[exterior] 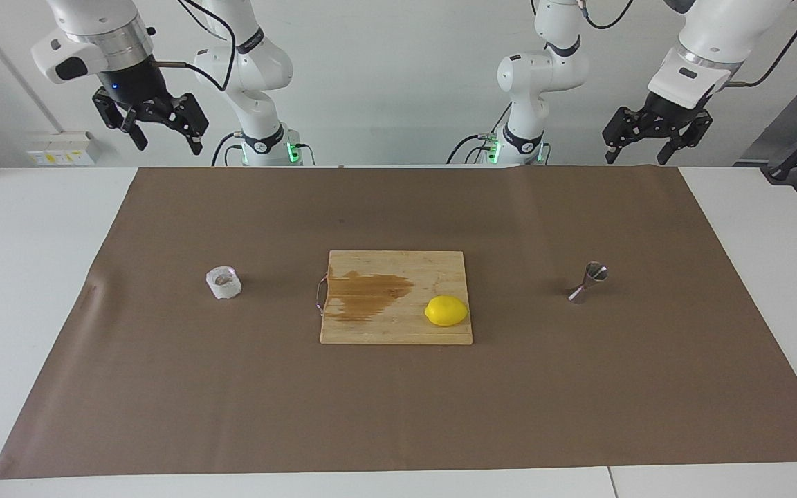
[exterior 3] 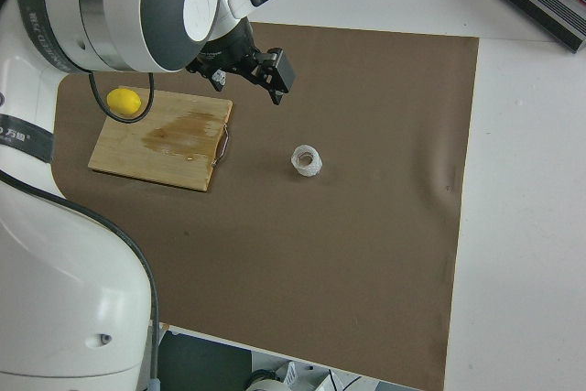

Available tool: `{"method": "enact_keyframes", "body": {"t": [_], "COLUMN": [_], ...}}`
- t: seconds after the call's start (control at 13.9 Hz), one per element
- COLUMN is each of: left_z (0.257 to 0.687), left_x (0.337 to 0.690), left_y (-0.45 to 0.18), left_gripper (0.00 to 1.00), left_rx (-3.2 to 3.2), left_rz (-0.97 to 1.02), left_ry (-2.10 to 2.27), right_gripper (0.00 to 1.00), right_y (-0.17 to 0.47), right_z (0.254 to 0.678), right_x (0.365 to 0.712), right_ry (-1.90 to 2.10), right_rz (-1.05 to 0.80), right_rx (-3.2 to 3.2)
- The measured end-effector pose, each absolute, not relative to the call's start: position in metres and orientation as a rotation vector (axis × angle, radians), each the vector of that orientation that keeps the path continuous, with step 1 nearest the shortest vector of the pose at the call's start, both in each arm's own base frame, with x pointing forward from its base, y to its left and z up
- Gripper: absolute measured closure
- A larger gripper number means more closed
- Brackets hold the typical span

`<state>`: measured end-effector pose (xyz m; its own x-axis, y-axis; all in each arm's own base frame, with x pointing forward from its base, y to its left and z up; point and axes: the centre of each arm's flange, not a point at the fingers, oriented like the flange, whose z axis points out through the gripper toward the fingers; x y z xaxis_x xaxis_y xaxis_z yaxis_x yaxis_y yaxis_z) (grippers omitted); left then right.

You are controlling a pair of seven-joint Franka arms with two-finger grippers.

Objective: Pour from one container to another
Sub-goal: 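Open the left gripper and move it toward the small metal cup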

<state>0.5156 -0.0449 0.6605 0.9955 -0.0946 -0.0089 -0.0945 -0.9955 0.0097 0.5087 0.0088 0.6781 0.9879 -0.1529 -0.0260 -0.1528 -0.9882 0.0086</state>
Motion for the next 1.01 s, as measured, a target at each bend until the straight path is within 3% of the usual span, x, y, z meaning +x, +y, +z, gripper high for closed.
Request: {"method": "enact_keyframes", "body": {"t": [1.01], "left_z": [0.659], "left_x": [0.516], "left_y": [-0.040], "left_gripper": [0.00], "left_rx": [3.129], "left_rz": [-0.021], "left_ry": [-0.133], "right_gripper": [0.00], "right_y": [-0.014], "right_z": [0.675], "right_x": [0.514], "right_ry": [-0.282], "right_rz": [0.004], "right_rx": [3.131]}}
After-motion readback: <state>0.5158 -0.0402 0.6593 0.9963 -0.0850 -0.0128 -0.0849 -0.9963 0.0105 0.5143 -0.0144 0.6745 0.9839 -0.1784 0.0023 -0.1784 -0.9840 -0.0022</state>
